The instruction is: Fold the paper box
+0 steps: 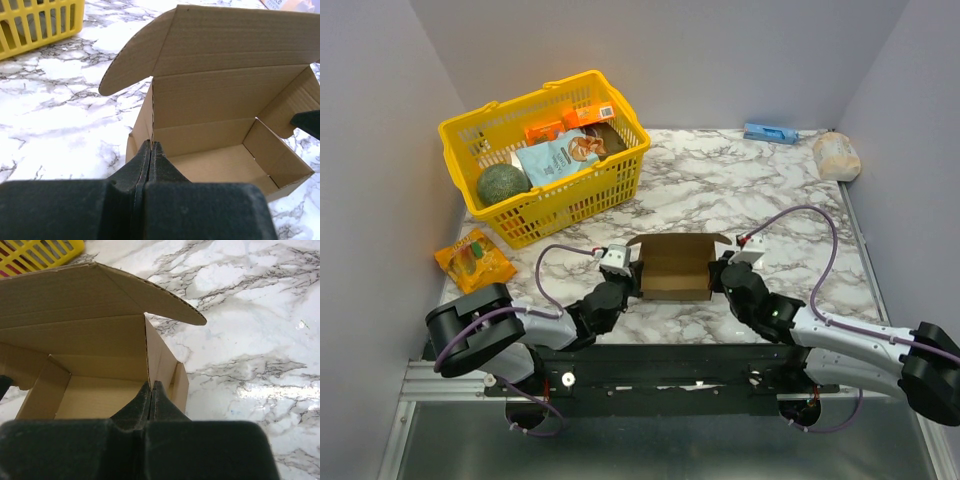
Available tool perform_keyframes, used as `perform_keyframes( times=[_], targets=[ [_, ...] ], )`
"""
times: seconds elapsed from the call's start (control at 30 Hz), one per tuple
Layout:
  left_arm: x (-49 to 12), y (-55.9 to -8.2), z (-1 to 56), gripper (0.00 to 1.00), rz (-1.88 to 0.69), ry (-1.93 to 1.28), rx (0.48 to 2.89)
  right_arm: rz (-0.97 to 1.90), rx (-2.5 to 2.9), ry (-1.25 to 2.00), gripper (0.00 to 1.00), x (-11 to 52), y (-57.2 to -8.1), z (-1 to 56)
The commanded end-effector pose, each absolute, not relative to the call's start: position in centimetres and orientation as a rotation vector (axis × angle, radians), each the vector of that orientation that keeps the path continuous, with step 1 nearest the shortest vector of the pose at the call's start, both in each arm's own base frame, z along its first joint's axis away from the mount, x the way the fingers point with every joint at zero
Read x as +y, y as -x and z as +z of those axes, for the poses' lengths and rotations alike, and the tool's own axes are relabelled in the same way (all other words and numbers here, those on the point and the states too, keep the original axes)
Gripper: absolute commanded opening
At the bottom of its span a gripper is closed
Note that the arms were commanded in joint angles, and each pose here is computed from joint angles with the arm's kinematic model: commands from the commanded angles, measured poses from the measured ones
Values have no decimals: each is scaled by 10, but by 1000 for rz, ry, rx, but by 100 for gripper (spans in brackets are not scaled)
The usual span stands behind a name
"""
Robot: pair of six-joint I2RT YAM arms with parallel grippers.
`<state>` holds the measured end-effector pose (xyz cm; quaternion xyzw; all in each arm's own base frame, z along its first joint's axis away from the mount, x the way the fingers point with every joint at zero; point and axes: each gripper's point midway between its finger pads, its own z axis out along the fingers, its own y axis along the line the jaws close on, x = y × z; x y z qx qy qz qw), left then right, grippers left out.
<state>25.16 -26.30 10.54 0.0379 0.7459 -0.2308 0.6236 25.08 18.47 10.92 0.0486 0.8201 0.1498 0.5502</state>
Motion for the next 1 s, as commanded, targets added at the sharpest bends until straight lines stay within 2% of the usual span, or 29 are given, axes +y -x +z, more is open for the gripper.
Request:
perform_keyframes(
  times=[0.0,0.6,0.7,0.8,0.83,0.9,0.93,0.97],
  targets=[
    [-245,-219,36,0,-430,-219,1925,363,2040,-104,1,185,-229,85],
    [-245,-204,18,0,-414,-227,1993,288,2157,-123,1,172,-205,60],
    [-239,-204,14,0,-377,-207,2007,286,2162,-113,3,171,-203,60],
    [-236,-206,17,0,-371,-195,2001,317,2155,-79,22,174,-198,67],
    [-237,-206,19,0,-374,-195,1997,328,2155,-58,35,175,-197,70],
    [-239,-207,23,0,-375,-191,1991,390,2148,-12,46,181,-191,79],
    [-238,-208,25,0,-368,-189,1991,405,2147,12,55,182,-188,82],
    [-237,-209,26,0,-346,-186,1993,427,2146,35,58,183,-185,84]
  ],
)
